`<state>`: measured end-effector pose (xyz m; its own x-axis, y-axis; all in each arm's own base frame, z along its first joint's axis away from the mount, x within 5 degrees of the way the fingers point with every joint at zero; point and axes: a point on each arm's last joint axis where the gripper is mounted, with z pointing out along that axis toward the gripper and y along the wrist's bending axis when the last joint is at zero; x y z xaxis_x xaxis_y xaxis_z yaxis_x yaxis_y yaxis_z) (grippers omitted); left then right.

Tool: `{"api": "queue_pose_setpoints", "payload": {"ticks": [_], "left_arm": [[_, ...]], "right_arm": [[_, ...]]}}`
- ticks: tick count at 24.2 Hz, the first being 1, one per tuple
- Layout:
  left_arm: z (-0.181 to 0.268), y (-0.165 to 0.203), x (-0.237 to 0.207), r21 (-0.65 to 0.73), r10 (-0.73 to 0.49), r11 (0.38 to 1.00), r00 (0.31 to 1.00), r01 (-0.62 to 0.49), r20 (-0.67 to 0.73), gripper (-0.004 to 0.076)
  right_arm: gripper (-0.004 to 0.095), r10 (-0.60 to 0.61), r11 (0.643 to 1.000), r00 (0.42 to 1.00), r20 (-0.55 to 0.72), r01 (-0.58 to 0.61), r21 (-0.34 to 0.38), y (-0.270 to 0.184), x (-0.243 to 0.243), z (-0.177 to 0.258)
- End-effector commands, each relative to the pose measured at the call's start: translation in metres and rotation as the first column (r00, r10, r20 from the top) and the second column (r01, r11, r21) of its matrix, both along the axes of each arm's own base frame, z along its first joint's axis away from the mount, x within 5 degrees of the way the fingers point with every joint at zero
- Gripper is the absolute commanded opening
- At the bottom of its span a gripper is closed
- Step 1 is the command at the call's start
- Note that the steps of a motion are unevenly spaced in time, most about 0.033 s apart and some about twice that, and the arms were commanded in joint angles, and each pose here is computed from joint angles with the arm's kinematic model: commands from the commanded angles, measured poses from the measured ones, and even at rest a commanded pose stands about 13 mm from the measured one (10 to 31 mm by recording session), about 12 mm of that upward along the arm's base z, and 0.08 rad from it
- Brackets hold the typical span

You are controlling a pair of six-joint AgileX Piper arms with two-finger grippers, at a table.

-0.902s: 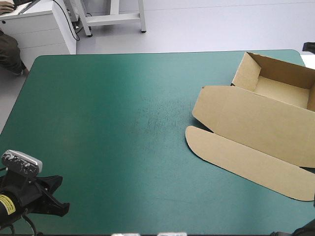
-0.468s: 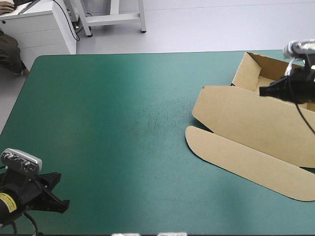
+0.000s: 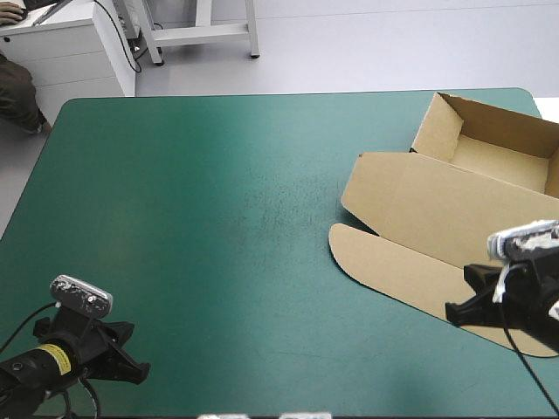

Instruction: Fold the box

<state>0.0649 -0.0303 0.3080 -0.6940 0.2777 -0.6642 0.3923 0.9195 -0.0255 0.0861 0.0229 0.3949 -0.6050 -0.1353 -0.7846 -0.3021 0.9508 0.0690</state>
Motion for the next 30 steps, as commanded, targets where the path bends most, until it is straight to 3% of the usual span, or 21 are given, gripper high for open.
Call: {"api": "queue_pose_setpoints", "payload": {"ticks": [1, 7, 12, 21, 30], "left_arm": [[0.003, -0.003, 0.004, -0.016, -0.022, 1.000, 0.999, 0.023, 0.046, -0.0008], [0.002, -0.004, 0.000, -0.036, -0.048, 0.998, 0.997, 0.050, 0.063, -0.0008], [0.013, 0.004, -0.018, -0.095, -0.058, 0.992, 0.973, 0.081, 0.223, -0.0008], [-0.023, 0.001, -0.016, -0.095, -0.066, 0.992, 0.986, 0.081, 0.155, -0.0008], [-0.023, 0.000, -0.017, -0.115, -0.068, 0.990, 0.986, 0.085, 0.149, -0.0008]], "right_arm": [[-0.0005, 0.006, 1.000, 0.997, 0.072, -0.006, 0.009, 0.003, -0.015, -0.012], [-0.0005, -0.008, 1.000, 0.996, 0.084, 0.008, -0.003, 0.003, -0.026, -0.055], [-0.0005, -0.030, 0.999, 0.998, 0.054, 0.029, 0.016, 0.003, -0.027, -0.090], [-0.0005, -0.034, 0.999, 0.999, 0.025, 0.034, 0.009, 0.002, -0.023, -0.107], [-0.0005, -0.031, 0.999, 0.999, 0.019, 0.031, 0.009, 0.002, -0.024, -0.108]]}}
